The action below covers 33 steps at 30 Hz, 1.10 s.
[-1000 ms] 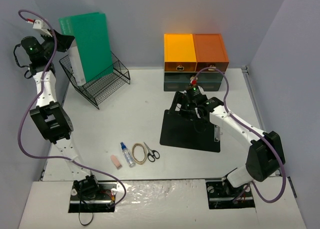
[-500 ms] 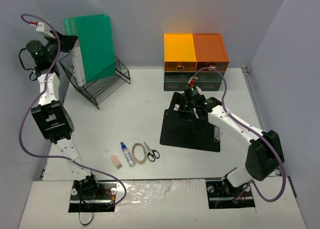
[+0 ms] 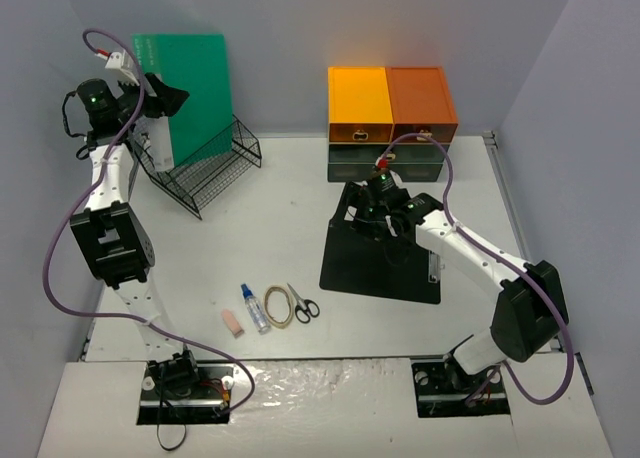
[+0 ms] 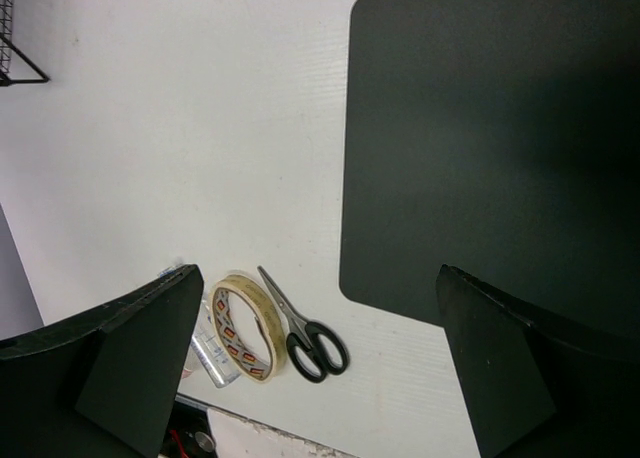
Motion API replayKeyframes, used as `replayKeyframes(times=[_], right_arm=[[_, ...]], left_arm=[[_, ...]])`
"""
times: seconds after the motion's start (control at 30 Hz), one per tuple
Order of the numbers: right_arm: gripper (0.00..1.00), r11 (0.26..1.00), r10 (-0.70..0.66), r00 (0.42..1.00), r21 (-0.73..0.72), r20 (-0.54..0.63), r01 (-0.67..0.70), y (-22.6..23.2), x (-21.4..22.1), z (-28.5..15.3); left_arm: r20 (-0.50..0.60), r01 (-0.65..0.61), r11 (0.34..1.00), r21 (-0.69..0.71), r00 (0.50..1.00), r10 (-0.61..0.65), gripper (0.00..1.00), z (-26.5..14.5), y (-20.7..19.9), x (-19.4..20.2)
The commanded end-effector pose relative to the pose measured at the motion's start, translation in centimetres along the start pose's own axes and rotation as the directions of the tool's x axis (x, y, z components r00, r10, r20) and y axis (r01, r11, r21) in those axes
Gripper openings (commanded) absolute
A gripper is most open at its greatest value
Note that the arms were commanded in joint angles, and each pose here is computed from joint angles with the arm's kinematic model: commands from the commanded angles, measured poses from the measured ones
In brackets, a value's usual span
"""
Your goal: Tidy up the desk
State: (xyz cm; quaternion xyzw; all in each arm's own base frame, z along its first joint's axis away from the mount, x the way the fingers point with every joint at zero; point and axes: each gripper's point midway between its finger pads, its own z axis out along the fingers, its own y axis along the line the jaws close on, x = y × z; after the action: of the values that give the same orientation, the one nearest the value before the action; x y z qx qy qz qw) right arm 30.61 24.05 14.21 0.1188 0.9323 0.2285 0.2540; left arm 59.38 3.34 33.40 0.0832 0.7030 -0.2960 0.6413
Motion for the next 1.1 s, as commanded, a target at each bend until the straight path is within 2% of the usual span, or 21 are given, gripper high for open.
replayKeyframes(times=[0.0,0.3,0.57,0.67,0.77,0.83,0.87,1.07], right_arm=[[1.0,0.997,0.003,0.999,-0.082,0.049,0.001,3.2,-1.9,-0.8],[1.0,0.996,0.012,0.999,-0.092,0.05,-0.007,3.6,-1.5,-0.7],[1.0,0.995,0.015,0.999,-0.098,0.049,-0.01,3.9,-1.2,-0.8],[1.0,0.995,0.013,0.999,-0.1,0.05,-0.008,4.0,-1.2,-0.8],[1.0,0.995,0.012,0.999,-0.099,0.05,-0.007,4.0,-1.3,-0.7],[1.0,0.995,0.011,0.999,-0.098,0.049,-0.006,3.9,-1.3,-0.7],[1.0,0.995,0.011,0.999,-0.097,0.048,-0.006,3.9,-1.2,-0.7],[1.0,0.996,0.003,0.999,-0.094,0.04,0.001,3.7,-0.9,-0.6]], left_arm=[[0.002,-0.089,0.996,0.019,0.996,0.089,0.75,-0.3,-2.1,-2.3],[-0.017,-0.141,0.99,-0.009,0.99,0.141,0.76,-0.5,-2.0,-3.5],[0.01,-0.146,0.989,0.008,0.989,0.146,0.75,-0.6,-2.8,-4.5],[0.002,-0.136,0.99,0.024,0.991,0.136,0.55,-0.5,-2.9,-4.3],[-0.002,-0.132,0.991,0.034,0.991,0.132,0.21,-0.4,-3.1,-4.2],[-0.002,-0.133,0.99,0.038,0.991,0.133,0.03,-0.4,-3.2,-4.3],[-0.003,-0.132,0.99,0.04,0.991,0.132,0.0,-0.5,-3.3,-4.3],[0.004,-0.141,0.988,0.061,0.99,0.141,0.0,-0.8,-4.0,-4.5]])
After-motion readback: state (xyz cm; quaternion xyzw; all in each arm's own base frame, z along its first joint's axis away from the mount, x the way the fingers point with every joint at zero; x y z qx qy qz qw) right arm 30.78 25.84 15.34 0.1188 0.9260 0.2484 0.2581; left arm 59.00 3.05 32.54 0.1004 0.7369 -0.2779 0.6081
